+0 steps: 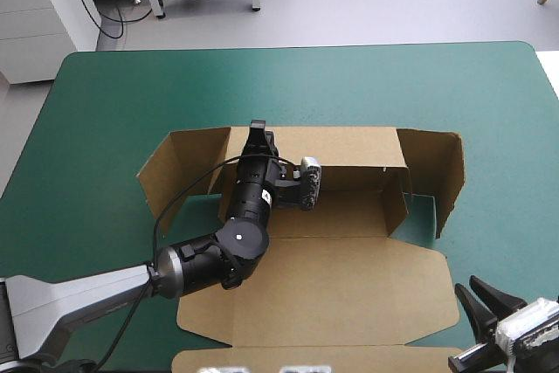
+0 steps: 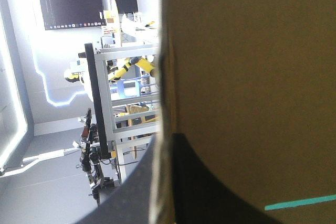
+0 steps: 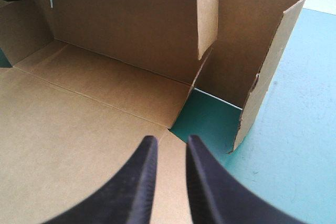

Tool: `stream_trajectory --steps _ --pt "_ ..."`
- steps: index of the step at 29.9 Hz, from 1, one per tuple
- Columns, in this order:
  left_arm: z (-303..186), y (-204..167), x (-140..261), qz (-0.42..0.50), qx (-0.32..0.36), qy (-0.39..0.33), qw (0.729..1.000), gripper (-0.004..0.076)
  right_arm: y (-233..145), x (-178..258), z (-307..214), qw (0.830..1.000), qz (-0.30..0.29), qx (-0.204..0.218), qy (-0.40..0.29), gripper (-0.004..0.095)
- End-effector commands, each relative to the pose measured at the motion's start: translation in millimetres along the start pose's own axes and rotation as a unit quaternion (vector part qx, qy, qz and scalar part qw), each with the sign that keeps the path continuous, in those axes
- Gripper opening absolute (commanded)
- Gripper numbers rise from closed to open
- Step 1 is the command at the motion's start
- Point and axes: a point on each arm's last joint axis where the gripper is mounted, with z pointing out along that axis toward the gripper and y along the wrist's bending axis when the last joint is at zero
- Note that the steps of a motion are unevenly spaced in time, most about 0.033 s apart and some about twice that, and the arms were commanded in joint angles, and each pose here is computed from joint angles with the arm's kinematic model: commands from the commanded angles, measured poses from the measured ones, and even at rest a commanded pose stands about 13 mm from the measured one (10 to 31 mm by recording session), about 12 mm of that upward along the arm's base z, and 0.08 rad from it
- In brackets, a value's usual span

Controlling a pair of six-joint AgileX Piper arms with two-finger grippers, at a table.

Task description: Fold the box

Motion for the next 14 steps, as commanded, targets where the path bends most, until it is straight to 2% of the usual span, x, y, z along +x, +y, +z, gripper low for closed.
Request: stream_trajectory --steps 1,3,5,9,14 --pt "-11 25 5 -0.011 -0.053 0.001 0.999 -0.0008 -2 -13 -2 0.999 0.008 0.008 -0.038 0.0552" --pt "-11 25 5 -0.011 -0.053 0.001 0.999 -0.0008 -2 -13 -2 0.999 0.017 0.008 -0.037 0.0720" --pt "-11 25 5 -0.011 -0.053 0.001 0.999 -0.0008 -2 -13 -3 0.999 0.032 0.007 -0.036 0.0796" --pt "-11 25 5 -0.011 -0.053 0.001 0.999 -0.0008 -4 -22 -4 0.997 0.069 0.013 -0.037 0.0814" --pt "-11 25 5 -0.011 -0.053 0.001 0.999 -0.0008 -18 -48 2 0.995 0.069 0.063 -0.023 0.0814"
